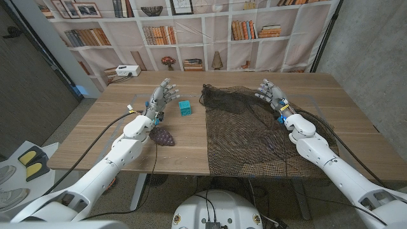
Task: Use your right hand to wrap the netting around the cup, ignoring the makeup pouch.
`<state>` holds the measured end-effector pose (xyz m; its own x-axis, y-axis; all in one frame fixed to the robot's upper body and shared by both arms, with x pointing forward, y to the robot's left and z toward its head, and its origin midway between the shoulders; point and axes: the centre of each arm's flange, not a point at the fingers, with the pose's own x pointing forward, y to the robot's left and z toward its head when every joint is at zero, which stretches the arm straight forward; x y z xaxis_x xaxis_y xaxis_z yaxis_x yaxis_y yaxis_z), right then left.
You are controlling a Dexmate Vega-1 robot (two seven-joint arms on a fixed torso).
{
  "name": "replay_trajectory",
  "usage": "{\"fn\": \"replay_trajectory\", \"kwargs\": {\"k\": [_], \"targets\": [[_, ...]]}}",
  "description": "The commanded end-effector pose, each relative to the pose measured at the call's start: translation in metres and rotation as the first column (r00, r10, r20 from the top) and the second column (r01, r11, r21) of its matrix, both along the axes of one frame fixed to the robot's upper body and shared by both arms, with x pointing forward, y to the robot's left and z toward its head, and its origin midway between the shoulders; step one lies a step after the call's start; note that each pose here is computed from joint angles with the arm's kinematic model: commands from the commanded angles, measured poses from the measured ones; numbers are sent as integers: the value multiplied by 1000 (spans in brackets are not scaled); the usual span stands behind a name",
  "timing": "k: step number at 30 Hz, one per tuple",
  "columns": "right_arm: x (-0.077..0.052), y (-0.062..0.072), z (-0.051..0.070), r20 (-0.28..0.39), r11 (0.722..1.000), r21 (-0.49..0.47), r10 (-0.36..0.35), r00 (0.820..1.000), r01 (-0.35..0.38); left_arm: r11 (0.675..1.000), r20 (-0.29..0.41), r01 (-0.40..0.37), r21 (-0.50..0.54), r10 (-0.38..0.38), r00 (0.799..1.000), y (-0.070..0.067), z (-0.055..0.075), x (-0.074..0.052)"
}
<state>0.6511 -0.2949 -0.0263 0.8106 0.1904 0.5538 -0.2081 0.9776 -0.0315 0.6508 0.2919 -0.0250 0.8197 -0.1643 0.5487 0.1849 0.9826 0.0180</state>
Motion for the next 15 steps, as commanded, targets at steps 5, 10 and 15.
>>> {"fn": "replay_trajectory", "kwargs": {"k": [5,10,15], "targets": [[-1,3,3,26,999,-38,12,1000,-11,999,-10,39,2,-39,999,0,-3,0],[-6,13,12,49,992,-120,-38,998,44,1000,-18,13,-13,-14,1000,2,-6,-3],[-9,24,23,84,975,-203,-77,993,93,998,-19,-66,-5,66,998,7,-6,-9]]}}
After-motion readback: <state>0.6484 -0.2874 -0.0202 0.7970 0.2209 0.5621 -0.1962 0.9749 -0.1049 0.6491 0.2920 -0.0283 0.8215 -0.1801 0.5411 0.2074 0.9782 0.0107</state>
